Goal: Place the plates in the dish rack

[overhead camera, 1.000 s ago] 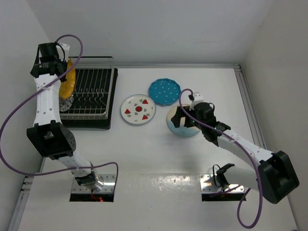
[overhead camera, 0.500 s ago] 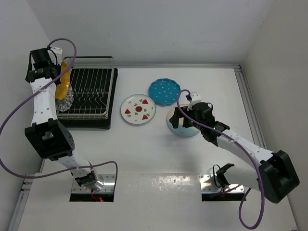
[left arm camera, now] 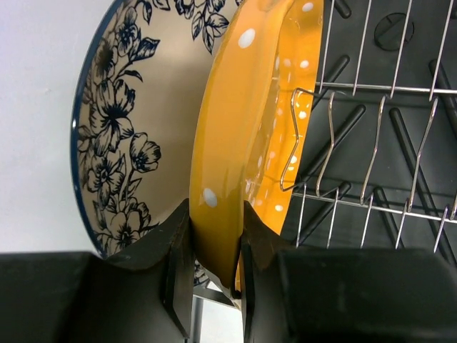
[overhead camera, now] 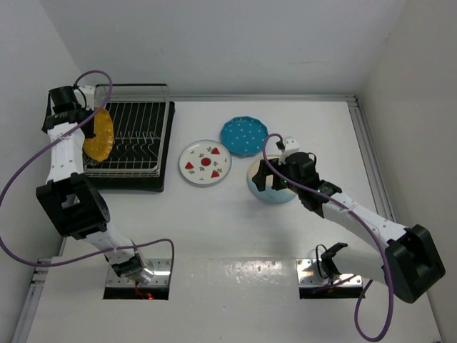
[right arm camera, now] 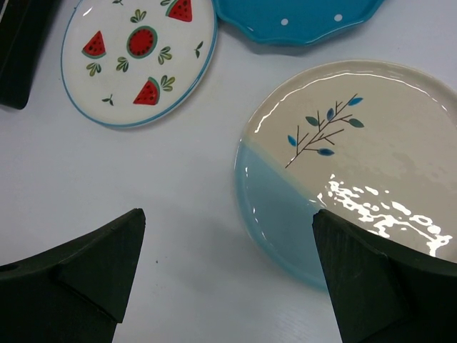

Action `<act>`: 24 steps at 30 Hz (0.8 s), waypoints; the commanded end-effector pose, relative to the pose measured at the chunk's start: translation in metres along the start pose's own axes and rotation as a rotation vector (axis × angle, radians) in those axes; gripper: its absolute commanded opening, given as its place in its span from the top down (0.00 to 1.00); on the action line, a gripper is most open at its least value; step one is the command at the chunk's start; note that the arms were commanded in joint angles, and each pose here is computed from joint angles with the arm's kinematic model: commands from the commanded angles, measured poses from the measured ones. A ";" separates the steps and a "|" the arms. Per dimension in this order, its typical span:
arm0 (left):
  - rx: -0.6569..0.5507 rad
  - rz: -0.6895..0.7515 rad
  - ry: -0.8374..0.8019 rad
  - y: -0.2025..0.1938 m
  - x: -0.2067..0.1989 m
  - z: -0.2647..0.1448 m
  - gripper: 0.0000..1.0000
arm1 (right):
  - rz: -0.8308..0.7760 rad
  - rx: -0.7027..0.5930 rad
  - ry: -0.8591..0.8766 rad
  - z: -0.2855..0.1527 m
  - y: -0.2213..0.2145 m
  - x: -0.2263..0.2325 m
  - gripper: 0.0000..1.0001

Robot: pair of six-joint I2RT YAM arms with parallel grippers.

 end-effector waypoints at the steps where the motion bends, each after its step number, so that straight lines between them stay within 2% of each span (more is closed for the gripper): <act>1: -0.145 -0.032 0.079 0.030 0.024 -0.015 0.76 | -0.010 -0.043 0.007 -0.001 0.015 0.004 0.00; 4: -0.155 -0.043 0.081 0.033 0.025 -0.017 0.60 | -0.017 -0.040 0.006 -0.001 0.017 0.004 0.00; 8: -0.164 -0.051 0.070 0.038 0.025 -0.022 0.46 | -0.022 -0.039 0.009 -0.001 0.017 0.004 0.00; 15: -0.284 0.020 0.037 0.080 0.007 -0.059 0.38 | -0.024 -0.021 -0.008 0.001 0.023 0.003 0.00; 19: -0.370 0.032 -0.112 0.113 -0.029 -0.089 0.37 | 0.048 0.018 -0.064 0.003 0.040 -0.007 0.00; 22: -0.379 0.060 -0.360 0.121 -0.096 -0.098 0.37 | 0.131 0.069 -0.148 0.005 0.039 -0.023 0.00; 24: -0.365 0.133 -0.543 0.120 -0.164 -0.104 0.35 | 0.193 0.086 -0.206 0.005 0.035 -0.037 0.00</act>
Point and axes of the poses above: each gripper's point midway between its finger pads, its own z axis out along the fingers, its own x axis along the line the jaws close on, y = z × x, the point moved 4 cm from there along -z, back along the fingers, and after that the axes turned 8 degrees about -z, right-handed, at the moved point
